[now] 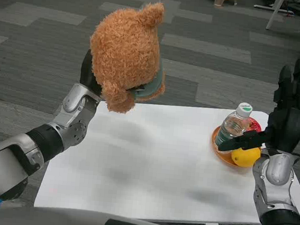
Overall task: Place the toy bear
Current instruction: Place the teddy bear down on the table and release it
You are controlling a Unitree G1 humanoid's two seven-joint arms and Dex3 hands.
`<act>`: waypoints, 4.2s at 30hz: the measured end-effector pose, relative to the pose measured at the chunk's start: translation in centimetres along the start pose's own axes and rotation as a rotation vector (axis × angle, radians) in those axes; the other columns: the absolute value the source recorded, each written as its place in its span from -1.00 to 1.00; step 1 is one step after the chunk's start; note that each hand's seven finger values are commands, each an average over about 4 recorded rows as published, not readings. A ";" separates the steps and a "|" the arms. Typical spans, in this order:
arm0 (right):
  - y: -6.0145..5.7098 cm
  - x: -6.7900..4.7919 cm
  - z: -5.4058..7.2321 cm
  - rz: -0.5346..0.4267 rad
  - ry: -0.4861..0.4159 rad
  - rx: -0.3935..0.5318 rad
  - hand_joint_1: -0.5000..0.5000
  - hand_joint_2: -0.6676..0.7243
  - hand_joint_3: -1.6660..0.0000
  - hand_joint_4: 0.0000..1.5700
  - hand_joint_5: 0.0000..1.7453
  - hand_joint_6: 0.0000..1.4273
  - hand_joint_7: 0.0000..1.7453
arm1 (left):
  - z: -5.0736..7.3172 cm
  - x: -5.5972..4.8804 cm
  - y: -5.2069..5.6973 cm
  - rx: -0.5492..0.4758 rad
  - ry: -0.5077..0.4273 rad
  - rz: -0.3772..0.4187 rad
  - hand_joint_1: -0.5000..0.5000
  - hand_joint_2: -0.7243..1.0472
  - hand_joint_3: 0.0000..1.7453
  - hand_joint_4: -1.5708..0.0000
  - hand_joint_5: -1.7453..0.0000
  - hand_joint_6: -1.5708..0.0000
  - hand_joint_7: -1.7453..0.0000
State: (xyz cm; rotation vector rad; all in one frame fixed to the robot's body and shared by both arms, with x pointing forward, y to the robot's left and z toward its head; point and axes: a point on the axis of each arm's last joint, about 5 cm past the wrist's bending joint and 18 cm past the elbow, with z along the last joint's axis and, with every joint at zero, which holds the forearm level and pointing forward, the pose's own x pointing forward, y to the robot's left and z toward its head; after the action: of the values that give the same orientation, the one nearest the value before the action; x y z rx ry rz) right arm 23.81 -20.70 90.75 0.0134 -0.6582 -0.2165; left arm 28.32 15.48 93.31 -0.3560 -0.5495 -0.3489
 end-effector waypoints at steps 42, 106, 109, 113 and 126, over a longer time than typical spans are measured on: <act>0.5 0.4 0.2 0.017 -0.021 0.018 -0.83 0.64 1.00 -1.00 -1.00 -1.00 -1.00 | 0.0 0.4 -0.2 0.011 0.006 -0.021 -1.00 1.00 -1.00 -0.86 -1.00 0.47 -0.12; 0.2 0.4 -0.3 0.005 0.013 -0.003 -0.83 0.64 1.00 -1.00 -1.00 -1.00 -1.00 | -4.7 0.7 -2.1 0.935 0.613 -0.850 -1.00 1.00 -0.98 -0.75 -1.00 -0.28 -0.12; 0.2 0.4 -0.3 0.005 0.013 -0.004 -0.83 0.64 1.00 -1.00 -1.00 -1.00 -1.00 | -4.7 0.7 -2.1 0.927 0.637 -0.845 -1.00 1.00 -0.95 -0.64 -1.00 -0.21 -0.12; 0.2 0.4 -0.3 0.005 0.013 -0.004 -0.83 0.64 1.00 -1.00 -1.00 -1.00 -1.00 | -4.7 0.8 -1.9 0.909 0.662 -0.841 -1.00 0.90 -0.98 -0.45 -1.00 -0.11 -0.08; 0.2 0.4 -0.3 0.004 0.012 -0.004 -0.83 0.64 1.00 -1.00 -1.00 -1.00 -1.00 | -4.5 1.0 -1.0 0.888 0.760 -0.850 -1.00 -1.00 -0.90 0.76 -1.00 0.88 0.42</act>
State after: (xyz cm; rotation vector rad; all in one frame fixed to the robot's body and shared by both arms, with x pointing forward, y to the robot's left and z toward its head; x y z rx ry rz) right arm 24.34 -20.63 90.73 0.0100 -0.6454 -0.2134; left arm 30.71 12.44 90.52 0.8842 -0.0309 -0.9485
